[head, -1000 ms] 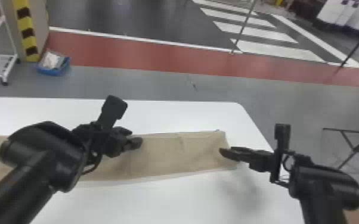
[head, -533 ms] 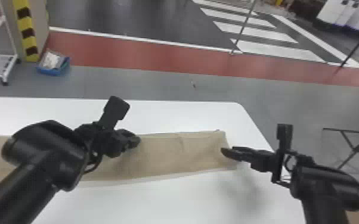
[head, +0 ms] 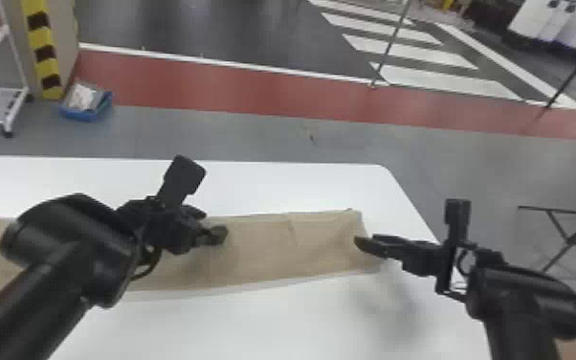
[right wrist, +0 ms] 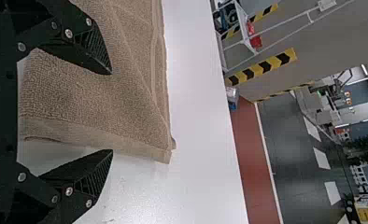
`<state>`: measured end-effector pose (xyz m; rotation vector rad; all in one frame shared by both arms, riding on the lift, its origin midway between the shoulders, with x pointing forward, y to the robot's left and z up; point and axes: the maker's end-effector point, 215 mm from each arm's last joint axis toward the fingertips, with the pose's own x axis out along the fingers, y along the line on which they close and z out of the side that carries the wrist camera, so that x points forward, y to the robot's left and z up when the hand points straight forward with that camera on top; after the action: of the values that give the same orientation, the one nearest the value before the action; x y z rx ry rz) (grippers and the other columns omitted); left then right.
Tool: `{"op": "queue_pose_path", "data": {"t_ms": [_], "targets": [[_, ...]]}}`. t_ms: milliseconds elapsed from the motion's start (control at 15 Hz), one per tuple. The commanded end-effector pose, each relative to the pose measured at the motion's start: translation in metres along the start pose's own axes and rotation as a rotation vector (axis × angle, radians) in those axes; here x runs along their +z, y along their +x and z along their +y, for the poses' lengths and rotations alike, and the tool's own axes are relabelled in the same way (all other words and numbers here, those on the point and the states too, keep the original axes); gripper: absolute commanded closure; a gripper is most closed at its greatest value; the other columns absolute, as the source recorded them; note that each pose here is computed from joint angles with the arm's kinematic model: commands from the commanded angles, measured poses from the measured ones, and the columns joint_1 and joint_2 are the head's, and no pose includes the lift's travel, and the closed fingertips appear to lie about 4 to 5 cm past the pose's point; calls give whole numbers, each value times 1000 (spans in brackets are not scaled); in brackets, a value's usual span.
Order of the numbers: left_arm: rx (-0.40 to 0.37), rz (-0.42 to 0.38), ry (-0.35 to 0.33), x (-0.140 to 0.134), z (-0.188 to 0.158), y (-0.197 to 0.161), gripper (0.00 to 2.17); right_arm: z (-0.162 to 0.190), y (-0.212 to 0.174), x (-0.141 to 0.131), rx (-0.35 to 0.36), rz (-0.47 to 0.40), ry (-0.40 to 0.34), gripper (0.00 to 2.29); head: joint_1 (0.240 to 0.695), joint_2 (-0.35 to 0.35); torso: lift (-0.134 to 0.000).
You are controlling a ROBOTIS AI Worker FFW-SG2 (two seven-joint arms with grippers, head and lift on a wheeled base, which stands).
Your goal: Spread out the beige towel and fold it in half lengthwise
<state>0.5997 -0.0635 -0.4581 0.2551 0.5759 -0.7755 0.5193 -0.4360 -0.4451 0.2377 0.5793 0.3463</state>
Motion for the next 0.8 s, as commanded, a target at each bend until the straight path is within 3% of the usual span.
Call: {"op": "queue_pose_path", "data": {"t_ms": [0,333,733], "targets": [[8,20,24,-2,3,0,448,1,-1,2,8,-9,4,340,695,-350,-124],[8,43,29,-6,4,-1,731,-3,-5,5,3,-24,7,340,695,-350,-124],[10,47,10,-11,6,-2,707,-3,-5,8,2,-26,1,340,695,-350,-124]]}}
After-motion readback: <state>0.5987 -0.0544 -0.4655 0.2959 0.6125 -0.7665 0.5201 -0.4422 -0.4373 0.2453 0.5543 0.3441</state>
